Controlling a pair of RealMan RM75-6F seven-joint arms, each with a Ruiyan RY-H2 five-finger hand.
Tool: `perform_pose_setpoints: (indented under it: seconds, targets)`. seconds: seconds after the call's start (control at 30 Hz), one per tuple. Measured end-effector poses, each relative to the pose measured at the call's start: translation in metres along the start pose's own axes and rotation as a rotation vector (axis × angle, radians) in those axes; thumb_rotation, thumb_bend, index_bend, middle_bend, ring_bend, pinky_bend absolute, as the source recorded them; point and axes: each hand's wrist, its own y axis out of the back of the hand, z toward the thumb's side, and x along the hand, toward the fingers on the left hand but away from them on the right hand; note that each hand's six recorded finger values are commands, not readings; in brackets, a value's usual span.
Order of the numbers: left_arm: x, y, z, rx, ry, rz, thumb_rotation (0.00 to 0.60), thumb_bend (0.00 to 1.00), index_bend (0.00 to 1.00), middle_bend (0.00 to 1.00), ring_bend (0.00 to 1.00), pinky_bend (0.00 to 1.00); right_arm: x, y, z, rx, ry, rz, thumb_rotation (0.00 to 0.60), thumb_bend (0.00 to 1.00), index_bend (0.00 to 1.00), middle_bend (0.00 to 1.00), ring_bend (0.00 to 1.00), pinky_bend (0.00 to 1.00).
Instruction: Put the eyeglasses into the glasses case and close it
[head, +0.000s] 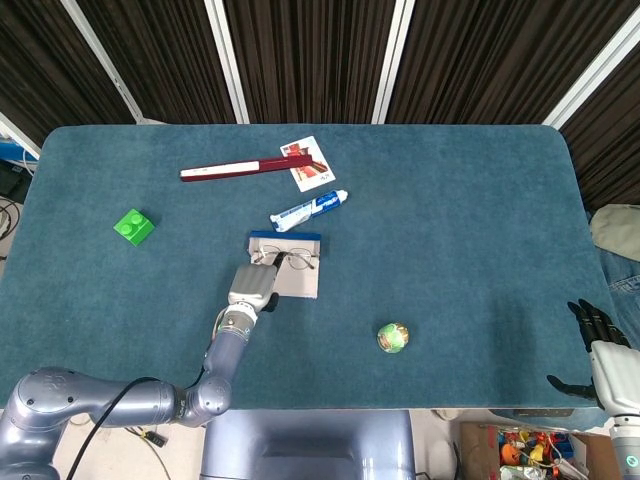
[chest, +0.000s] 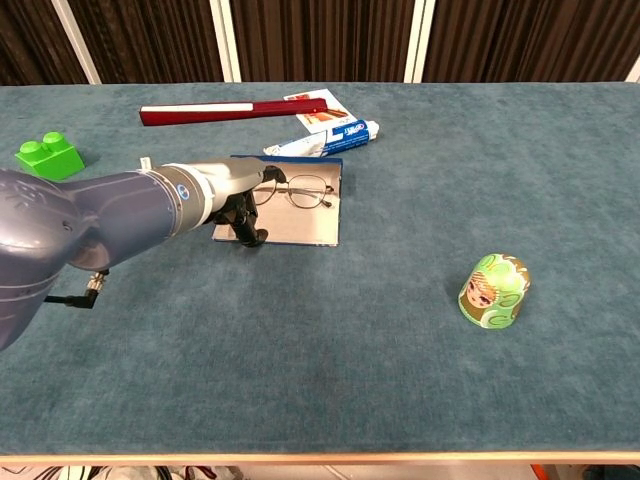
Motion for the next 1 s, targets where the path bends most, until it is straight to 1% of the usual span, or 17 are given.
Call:
perform_pose_setpoints:
  seconds: [0.8, 1.0]
  targets:
    - [0.0034, -0.0012, -0.0029, 0.011, 0.012, 0.008, 0.6, 0.46, 0.0, 0.77, 0.85, 0.85, -0.0001, -0.0001, -0.0002, -0.001, -0.006, 0.0, 0.6, 0.09, 0.0, 0.0, 0.0, 0.17]
    - [0.0068, -0.0004, -0.0049, 0.014, 0.027, 0.01, 0.6, 0.46, 0.0, 0.78, 0.85, 0.85, -0.0001, -0.0001, -0.0003, -0.001, -0.006, 0.001, 0.6, 0.09, 0.0, 0.0, 0.0, 0.17]
